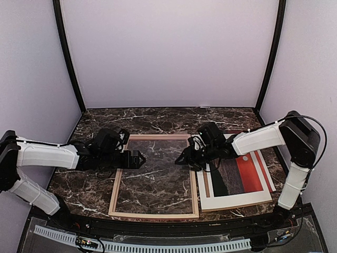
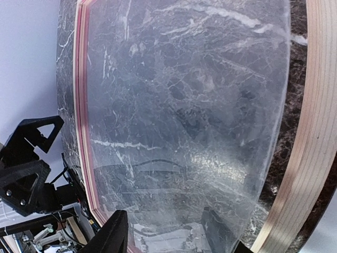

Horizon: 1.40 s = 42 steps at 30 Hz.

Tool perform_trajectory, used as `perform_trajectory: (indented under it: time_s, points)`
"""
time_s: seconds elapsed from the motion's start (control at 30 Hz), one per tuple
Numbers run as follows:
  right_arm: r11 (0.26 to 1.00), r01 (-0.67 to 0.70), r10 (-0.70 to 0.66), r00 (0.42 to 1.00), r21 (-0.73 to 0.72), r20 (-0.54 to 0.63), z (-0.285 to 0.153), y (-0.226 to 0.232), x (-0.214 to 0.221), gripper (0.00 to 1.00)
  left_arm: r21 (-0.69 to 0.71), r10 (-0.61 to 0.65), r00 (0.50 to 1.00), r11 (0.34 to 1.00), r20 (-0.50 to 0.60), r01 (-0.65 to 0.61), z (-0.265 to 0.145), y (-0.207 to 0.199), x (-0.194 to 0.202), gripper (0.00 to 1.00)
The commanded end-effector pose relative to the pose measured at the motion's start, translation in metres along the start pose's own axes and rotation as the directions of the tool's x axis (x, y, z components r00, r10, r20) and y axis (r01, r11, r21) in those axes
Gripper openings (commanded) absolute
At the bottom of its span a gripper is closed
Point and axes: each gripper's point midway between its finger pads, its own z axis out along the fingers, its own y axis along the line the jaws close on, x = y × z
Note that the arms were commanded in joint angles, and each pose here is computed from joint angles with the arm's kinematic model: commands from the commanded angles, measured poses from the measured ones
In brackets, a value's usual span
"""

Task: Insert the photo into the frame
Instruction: Place the glass panel at the frame body.

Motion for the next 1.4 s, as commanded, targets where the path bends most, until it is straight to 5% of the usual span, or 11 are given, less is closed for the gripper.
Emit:
perform_trajectory:
  time_s: [0.0, 0.47, 1.37]
  points:
    - [0.999, 0.034, -0.034, 0.999, -0.009, 0.032, -0.004, 0.009, -0.008, 0.50, 0.062, 0.016, 1.000, 0.998, 0.007, -0.017, 0.008, -0.030, -0.002, 0.99]
    - [0.998, 0.049, -0.051, 0.998, 0.035, 0.047, -0.009, 0.002, -0.009, 0.59, 0.097, 0.112, 0.988, 0.990, -0.108, -0.102, 0.048, -0.073, 0.037, 0.99]
    - [0.988, 0.078, -0.089, 0.993, 0.134, 0.076, -0.022, -0.007, -0.015, 0.58, 0.026, 0.126, 0.978, 0.992, -0.164, -0.124, 0.059, -0.058, 0.057, 0.99]
